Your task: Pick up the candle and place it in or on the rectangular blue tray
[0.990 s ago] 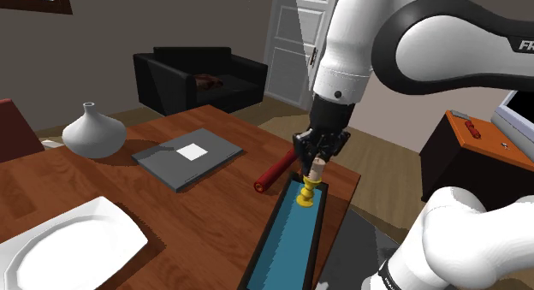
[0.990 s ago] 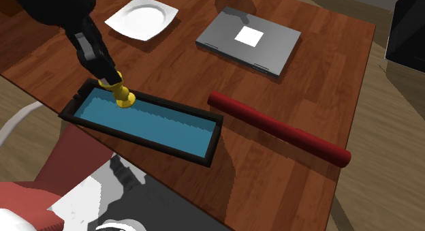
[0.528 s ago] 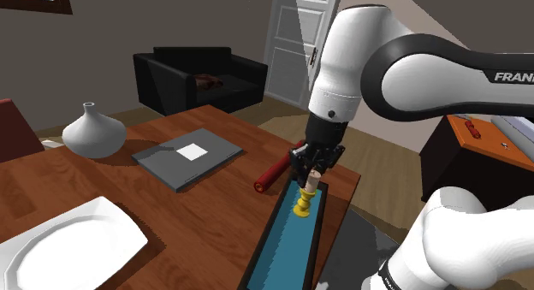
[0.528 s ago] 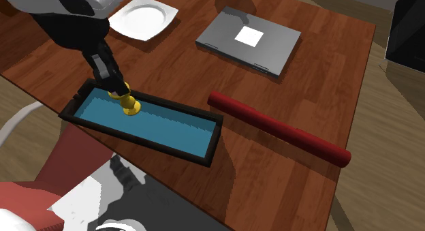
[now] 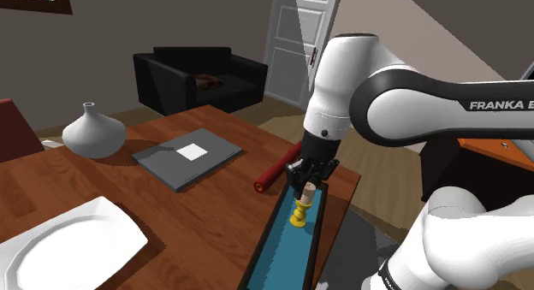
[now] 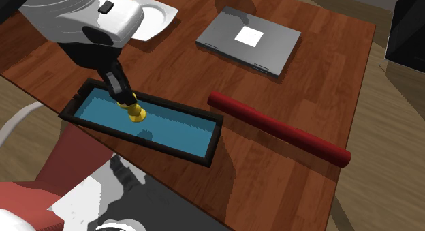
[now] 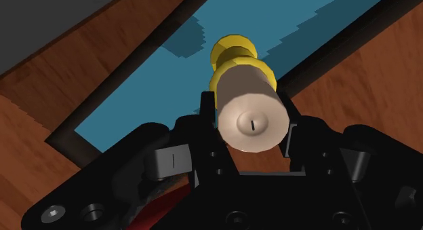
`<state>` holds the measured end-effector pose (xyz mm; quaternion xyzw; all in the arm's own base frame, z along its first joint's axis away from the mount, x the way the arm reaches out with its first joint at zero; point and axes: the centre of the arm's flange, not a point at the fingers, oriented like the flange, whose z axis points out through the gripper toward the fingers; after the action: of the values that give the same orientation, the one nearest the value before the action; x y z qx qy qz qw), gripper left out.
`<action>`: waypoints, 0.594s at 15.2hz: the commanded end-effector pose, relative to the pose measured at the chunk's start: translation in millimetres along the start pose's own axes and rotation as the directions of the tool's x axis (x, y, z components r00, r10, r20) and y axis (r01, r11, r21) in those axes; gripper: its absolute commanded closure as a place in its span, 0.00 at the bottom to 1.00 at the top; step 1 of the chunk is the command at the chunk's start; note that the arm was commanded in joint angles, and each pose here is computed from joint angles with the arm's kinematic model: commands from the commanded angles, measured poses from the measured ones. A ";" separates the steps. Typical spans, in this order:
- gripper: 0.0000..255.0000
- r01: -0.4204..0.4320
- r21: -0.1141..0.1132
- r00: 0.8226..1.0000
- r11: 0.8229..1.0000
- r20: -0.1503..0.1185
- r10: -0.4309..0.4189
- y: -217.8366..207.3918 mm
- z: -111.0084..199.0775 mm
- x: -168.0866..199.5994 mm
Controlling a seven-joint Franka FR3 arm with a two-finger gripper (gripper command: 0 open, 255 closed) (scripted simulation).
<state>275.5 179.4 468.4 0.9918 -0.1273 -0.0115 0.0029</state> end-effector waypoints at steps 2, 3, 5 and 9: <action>1.00 0.000 0.000 1.000 1.000 0.000 0.000 -0.3 2.4 -0.1; 1.00 0.000 0.000 1.000 1.000 0.000 0.000 -0.3 2.4 -0.1; 1.00 0.000 0.000 1.000 1.000 0.000 0.000 -0.3 2.4 -0.1; 0.00 0.000 0.000 1.000 1.000 0.000 0.000 -0.3 2.4 -0.1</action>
<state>275.4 179.7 466.1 0.9918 -0.1273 -0.0113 0.0027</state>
